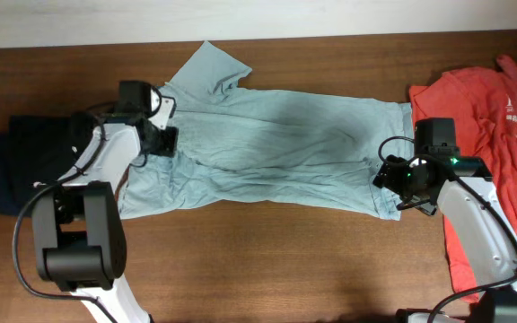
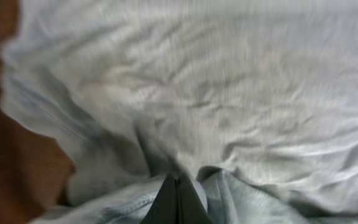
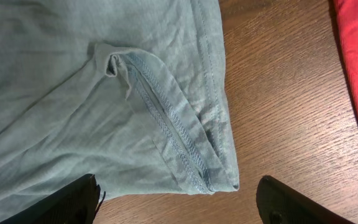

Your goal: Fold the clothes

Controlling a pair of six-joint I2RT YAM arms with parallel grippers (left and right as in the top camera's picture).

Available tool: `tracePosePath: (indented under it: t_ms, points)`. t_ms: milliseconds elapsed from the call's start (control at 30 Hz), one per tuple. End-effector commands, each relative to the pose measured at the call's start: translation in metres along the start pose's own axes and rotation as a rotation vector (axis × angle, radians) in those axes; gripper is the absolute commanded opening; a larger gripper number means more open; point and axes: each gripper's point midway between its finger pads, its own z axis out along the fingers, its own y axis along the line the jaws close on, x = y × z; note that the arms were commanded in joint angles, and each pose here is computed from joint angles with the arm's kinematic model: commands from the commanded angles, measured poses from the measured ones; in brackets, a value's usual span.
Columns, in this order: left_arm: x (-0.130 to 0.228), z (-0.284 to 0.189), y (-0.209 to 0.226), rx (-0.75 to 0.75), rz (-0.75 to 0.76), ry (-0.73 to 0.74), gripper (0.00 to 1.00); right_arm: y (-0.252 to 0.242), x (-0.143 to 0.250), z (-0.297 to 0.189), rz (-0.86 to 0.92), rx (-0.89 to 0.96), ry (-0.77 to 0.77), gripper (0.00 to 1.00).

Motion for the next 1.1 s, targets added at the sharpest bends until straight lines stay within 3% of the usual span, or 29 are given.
tracePosePath:
  t_ms: [0,267,367,700,1067]
  points:
    - [-0.006,-0.013,0.000,0.008,-0.029,0.031,0.01,-0.002,-0.006,-0.002,0.009,0.010,-0.017,0.86]
    - [0.081,-0.036,-0.015,0.056,-0.127,0.407,0.01,-0.003,-0.005,-0.002,0.009,0.013,-0.012,0.85]
    - [0.094,-0.036,-0.007,0.025,-0.143,0.446,0.00,-0.002,-0.005,-0.002,0.009,0.013,-0.013,0.86]
    - [0.098,0.013,0.008,-0.043,-0.135,0.304,0.01,-0.002,-0.006,-0.002,0.009,0.011,-0.017,0.85]
    - [0.063,0.005,0.016,-0.062,-0.133,0.202,0.01,-0.002,-0.006,-0.002,0.009,0.010,-0.018,0.86]
